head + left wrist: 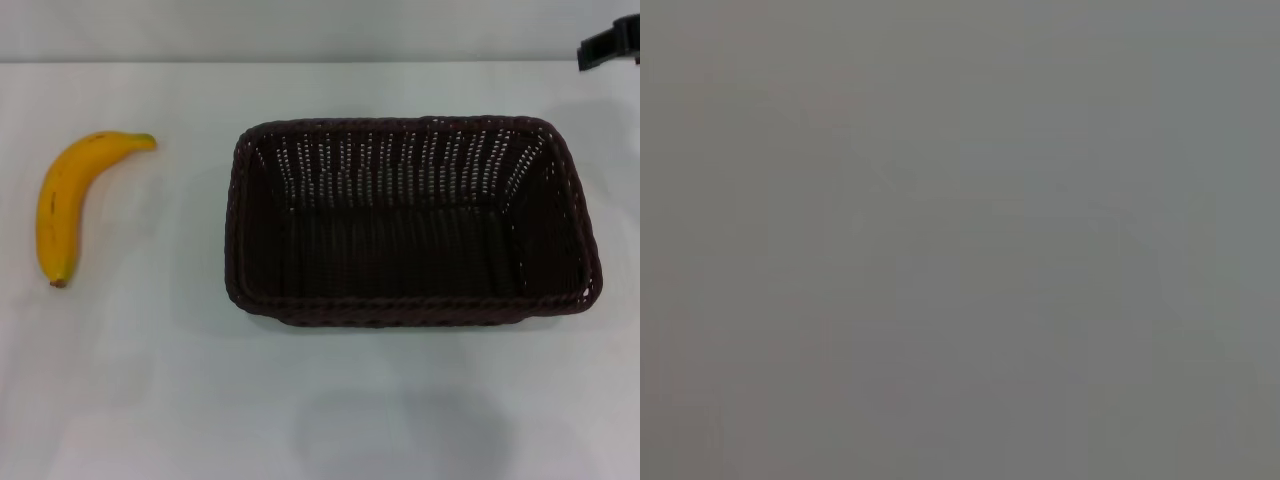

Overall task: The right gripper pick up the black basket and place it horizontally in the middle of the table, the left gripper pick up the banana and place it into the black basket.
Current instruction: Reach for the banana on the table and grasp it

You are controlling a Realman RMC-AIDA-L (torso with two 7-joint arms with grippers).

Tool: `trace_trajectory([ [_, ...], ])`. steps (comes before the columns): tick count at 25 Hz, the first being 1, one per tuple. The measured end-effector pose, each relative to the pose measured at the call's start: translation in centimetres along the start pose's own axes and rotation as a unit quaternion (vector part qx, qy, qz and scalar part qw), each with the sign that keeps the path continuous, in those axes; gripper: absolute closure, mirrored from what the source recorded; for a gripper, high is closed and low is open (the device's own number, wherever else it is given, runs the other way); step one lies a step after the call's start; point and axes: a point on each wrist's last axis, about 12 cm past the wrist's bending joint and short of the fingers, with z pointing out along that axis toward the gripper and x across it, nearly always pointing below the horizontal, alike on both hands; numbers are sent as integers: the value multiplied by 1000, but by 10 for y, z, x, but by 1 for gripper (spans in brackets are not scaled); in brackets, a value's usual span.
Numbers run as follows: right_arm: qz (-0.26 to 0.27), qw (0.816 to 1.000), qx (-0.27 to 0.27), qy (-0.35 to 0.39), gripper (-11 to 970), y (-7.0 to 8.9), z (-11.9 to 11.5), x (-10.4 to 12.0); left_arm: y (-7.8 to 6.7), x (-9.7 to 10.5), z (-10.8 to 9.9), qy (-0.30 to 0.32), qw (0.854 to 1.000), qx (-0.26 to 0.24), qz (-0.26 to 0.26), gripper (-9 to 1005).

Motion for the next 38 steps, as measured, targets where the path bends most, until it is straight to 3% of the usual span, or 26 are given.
trace_trajectory([
  [3, -22, 997, -14, -68, 333, -14, 6, 12, 7, -2, 8, 8, 999, 5, -31, 116],
  [7, -55, 986, -34, -154, 334, -35, 12, 35, 26, -11, 25, 49, 990, 38, -124, 116],
  [12, -99, 961, -18, -257, 335, -56, 22, 77, 38, -21, 40, 97, 979, 68, -163, 116],
  [20, -138, 945, -16, -296, 336, -67, 62, 129, 59, -42, 64, 235, 946, 99, -202, 116],
  [21, -139, 945, -17, -297, 336, -68, 64, 134, 60, -52, 77, 283, 929, 112, -212, 116],
  [27, -139, 934, -45, -326, 337, -80, 70, 161, 61, -80, 107, 376, 895, 109, -212, 117],
  [31, -133, 906, -73, -395, 340, -89, 65, 185, 59, -98, 125, 439, 870, 109, -196, 118],
  [35, -101, 878, -67, -464, 343, -104, 55, 210, 53, -111, 143, 514, 829, 122, -184, 121],
  [38, -83, 870, -55, -483, 343, -113, 47, 222, 48, -117, 156, 571, 797, 119, -159, 122],
])
